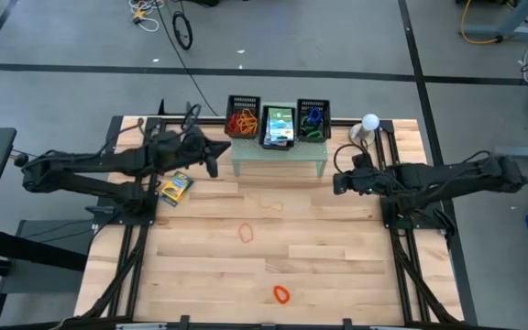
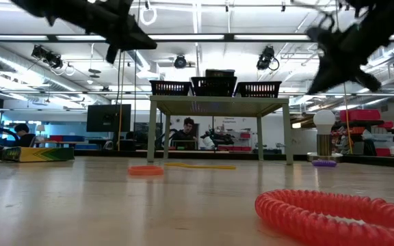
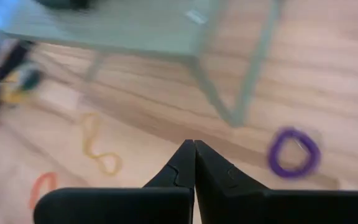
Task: Pick & Place Office Desk Supplies
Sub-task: Put the purple spring bracelet into the right black bin on the shelf
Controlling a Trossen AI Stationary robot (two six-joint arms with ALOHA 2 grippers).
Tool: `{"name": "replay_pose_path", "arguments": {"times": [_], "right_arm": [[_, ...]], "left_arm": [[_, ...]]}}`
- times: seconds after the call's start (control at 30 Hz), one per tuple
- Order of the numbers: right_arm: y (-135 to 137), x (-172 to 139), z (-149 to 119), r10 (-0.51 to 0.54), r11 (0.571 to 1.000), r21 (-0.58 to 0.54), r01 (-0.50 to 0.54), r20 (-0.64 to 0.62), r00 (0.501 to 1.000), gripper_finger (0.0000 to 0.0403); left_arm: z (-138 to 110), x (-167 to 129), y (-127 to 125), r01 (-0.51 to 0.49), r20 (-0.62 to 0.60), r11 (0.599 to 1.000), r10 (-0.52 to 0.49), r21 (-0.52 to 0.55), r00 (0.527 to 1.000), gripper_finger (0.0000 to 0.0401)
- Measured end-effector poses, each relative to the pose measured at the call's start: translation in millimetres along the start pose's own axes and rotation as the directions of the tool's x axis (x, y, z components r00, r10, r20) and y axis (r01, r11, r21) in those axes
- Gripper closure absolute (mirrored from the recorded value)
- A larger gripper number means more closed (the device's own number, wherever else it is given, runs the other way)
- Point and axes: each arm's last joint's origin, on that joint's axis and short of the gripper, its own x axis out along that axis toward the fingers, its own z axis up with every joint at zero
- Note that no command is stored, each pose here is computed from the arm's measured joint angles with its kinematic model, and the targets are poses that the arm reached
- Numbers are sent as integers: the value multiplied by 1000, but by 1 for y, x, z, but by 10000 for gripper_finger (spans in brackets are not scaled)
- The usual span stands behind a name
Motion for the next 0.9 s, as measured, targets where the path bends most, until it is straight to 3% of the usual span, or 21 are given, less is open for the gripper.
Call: {"name": "replay_pose_path", "arguments": {"times": [0.27,0.43,0.7,0.9], "right_arm": [[-47,39,-16,-173,965,165,205,-187,967,378],[-67,51,-20,-258,931,208,301,-210,943,342],[-85,69,-31,-337,902,212,377,-200,920,293],[-86,84,-37,-311,909,236,343,-163,936,289]], "left_arm": [[-33,-12,5,6,47,999,-4,-49,999,390],[-37,-12,6,-1,37,999,3,-43,999,390],[-38,-10,6,-6,26,999,7,-35,1000,390],[-41,-7,5,1,9,1000,0,-27,1000,390]]}}
